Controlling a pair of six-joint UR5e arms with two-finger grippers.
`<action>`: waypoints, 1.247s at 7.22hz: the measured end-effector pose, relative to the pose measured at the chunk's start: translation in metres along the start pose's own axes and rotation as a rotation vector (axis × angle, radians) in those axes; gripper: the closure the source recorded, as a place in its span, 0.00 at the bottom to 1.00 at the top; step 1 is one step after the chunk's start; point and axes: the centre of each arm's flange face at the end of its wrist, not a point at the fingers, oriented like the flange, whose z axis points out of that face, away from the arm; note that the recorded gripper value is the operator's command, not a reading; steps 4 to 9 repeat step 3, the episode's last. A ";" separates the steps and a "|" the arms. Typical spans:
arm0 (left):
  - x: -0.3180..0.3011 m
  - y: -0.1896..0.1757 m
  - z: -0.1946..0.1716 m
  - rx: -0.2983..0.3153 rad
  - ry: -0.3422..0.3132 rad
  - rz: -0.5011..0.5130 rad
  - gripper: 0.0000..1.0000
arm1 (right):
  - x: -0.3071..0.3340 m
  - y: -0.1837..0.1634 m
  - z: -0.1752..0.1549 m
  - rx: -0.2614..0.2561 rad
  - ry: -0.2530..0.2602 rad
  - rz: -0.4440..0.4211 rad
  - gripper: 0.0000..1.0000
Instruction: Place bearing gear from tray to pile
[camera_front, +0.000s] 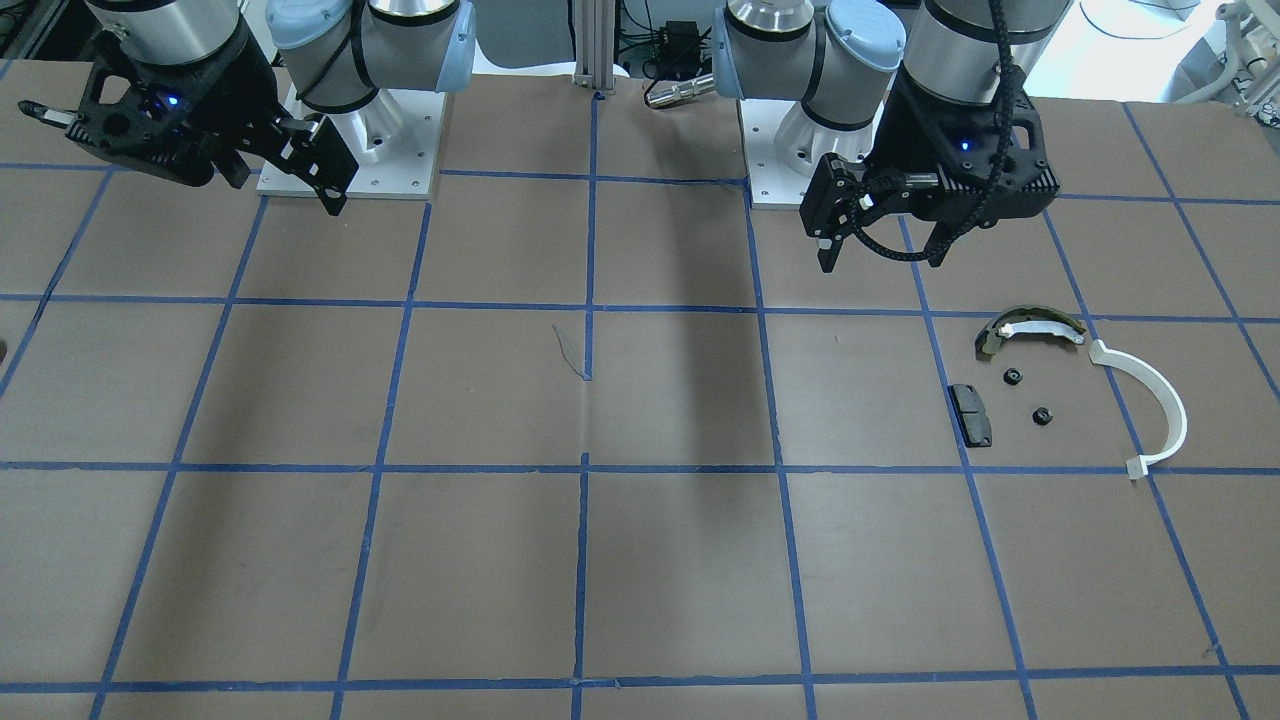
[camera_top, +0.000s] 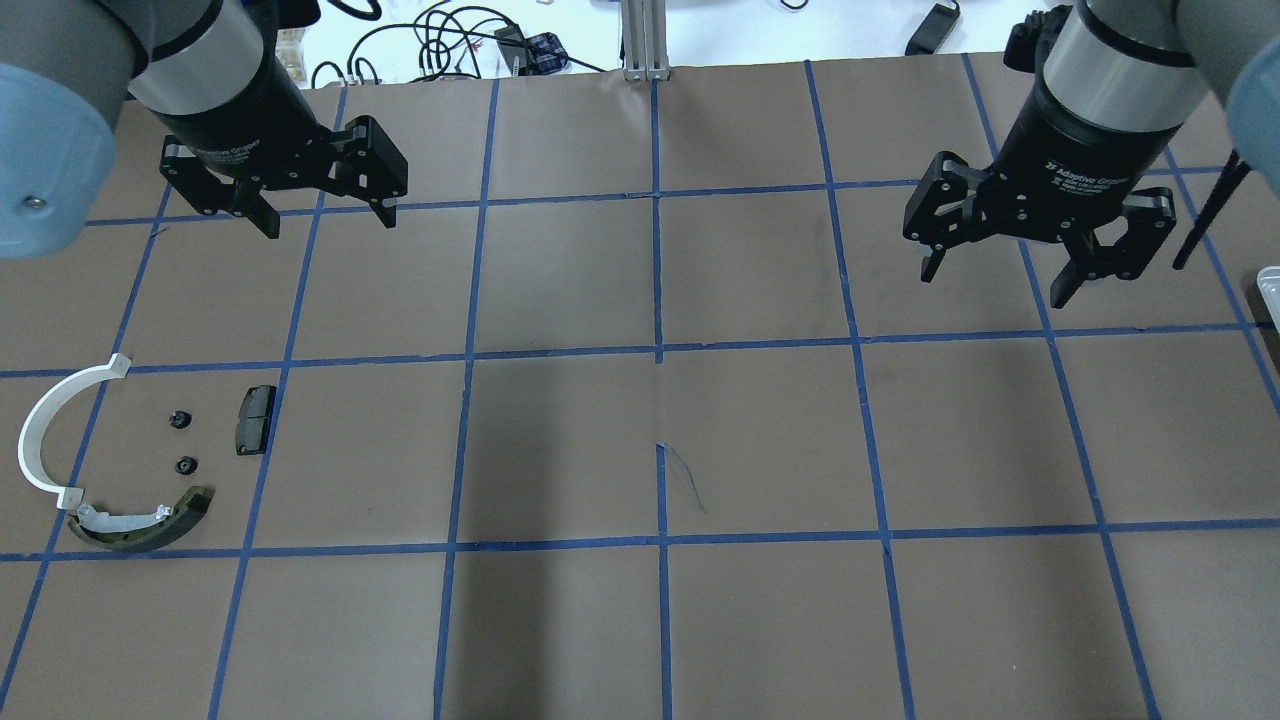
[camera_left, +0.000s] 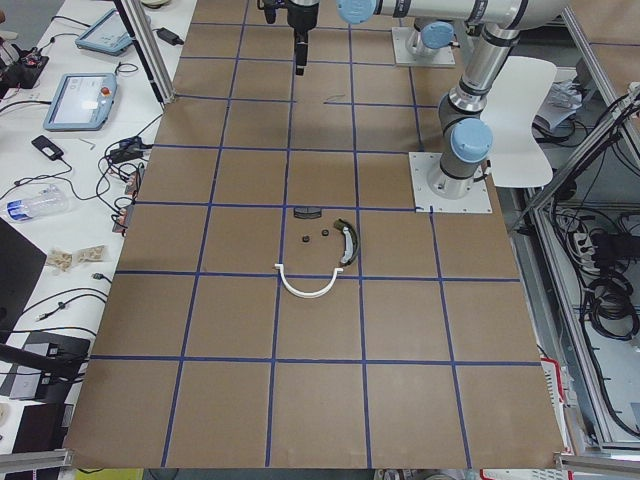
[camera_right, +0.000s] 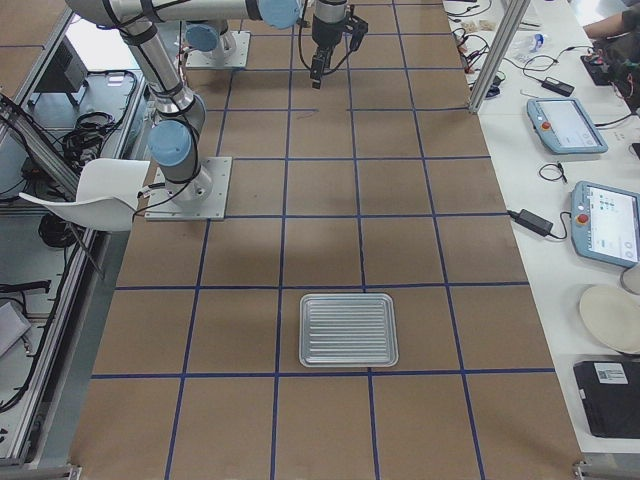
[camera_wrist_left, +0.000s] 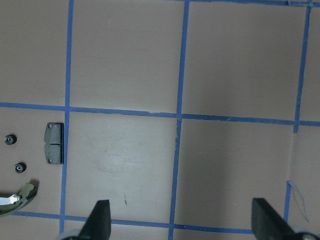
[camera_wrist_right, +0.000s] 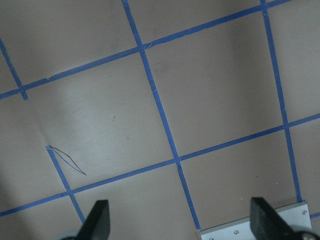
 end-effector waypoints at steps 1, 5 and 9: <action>0.000 0.001 -0.002 -0.005 0.001 0.004 0.00 | 0.000 0.000 0.000 0.001 0.000 0.000 0.00; -0.001 0.004 -0.003 -0.022 -0.002 0.006 0.00 | 0.000 0.001 -0.001 0.002 0.000 0.000 0.00; -0.001 0.004 -0.003 -0.022 -0.002 0.006 0.00 | 0.000 0.001 -0.001 0.002 0.000 0.000 0.00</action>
